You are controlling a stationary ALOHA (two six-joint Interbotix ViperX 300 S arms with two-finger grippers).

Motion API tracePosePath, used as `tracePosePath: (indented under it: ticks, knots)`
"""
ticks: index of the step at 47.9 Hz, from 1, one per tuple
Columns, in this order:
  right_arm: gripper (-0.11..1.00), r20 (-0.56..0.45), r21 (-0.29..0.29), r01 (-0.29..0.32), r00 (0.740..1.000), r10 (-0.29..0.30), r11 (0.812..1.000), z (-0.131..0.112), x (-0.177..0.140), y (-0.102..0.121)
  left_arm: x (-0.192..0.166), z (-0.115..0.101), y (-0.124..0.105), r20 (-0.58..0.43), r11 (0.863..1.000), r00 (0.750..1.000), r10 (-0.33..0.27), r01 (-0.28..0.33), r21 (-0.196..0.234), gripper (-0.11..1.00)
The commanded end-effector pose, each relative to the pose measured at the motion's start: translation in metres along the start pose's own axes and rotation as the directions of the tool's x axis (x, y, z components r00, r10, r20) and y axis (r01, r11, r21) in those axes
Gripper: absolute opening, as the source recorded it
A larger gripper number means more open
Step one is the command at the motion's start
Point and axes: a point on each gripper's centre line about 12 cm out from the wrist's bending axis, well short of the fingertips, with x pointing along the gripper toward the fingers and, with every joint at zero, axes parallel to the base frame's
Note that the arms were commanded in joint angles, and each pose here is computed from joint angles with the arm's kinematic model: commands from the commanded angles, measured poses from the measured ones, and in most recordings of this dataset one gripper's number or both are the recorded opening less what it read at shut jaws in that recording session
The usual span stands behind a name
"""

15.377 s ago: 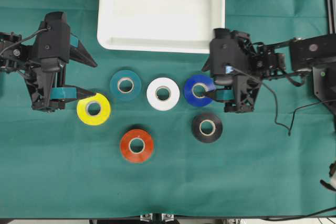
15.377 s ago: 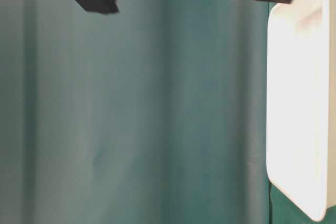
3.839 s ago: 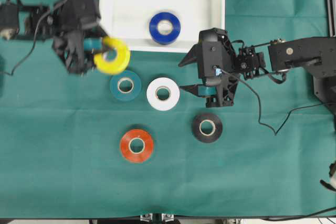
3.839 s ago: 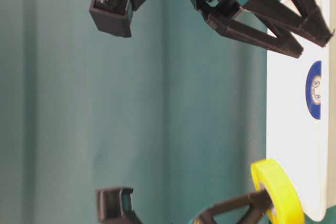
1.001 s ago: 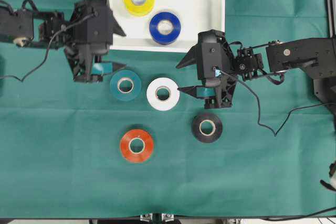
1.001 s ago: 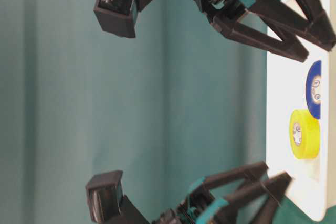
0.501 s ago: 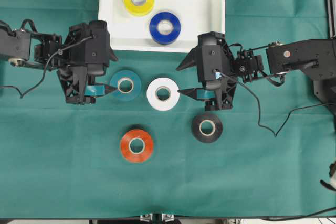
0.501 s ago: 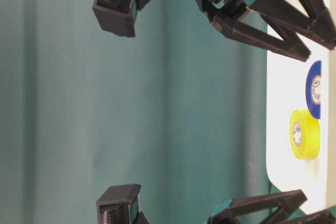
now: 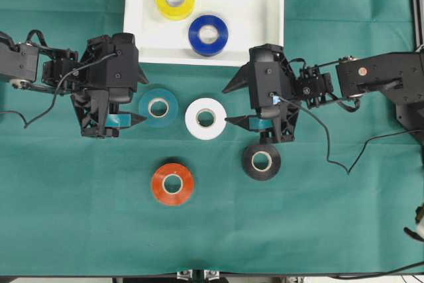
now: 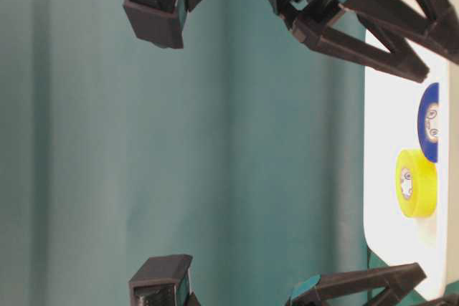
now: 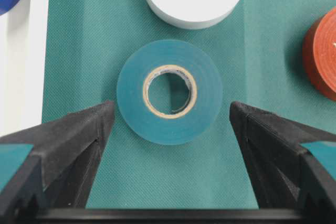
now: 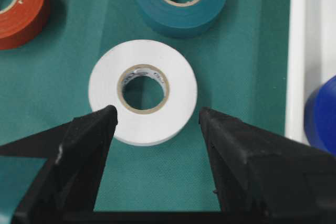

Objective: Put the tape alternately from left to right into the white case.
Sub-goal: 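Lower the right gripper onto the black tape roll and grasp it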

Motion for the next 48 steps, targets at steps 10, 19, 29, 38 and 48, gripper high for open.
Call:
tracePosePath:
  ticks: [10, 19, 29, 38, 48]
  knots:
    - [0.70, 0.012, 0.029, -0.040, 0.999, 0.039, 0.999, 0.004, -0.002, 0.018, -0.001, 0.003, -0.003, 0.010, 1.000, 1.000, -0.006, 0.006, 0.003, 0.61]
    - [0.70, -0.029, 0.090, -0.059, 0.998, 0.062, 0.994, -0.003, -0.003, 0.033, 0.001, 0.001, -0.003, 0.003, 1.000, 1.000, -0.006, 0.006, 0.003, 0.61]
    - [0.70, -0.100, 0.114, -0.064, 0.992, 0.076, 0.991, -0.015, -0.005, 0.050, 0.001, 0.001, -0.003, 0.001, 1.000, 1.000, -0.006, 0.006, 0.004, 0.60]
    - [0.70, -0.138, 0.151, -0.055, 0.987, 0.076, 0.987, -0.020, -0.006, 0.056, 0.001, 0.003, -0.003, 0.006, 1.000, 1.000, -0.007, 0.007, 0.004, 0.60]
    - [0.70, -0.175, 0.168, -0.046, 0.982, 0.076, 0.985, -0.031, -0.004, 0.059, 0.001, 0.003, -0.003, 0.007, 1.000, 1.000, -0.007, 0.007, 0.004, 0.60]
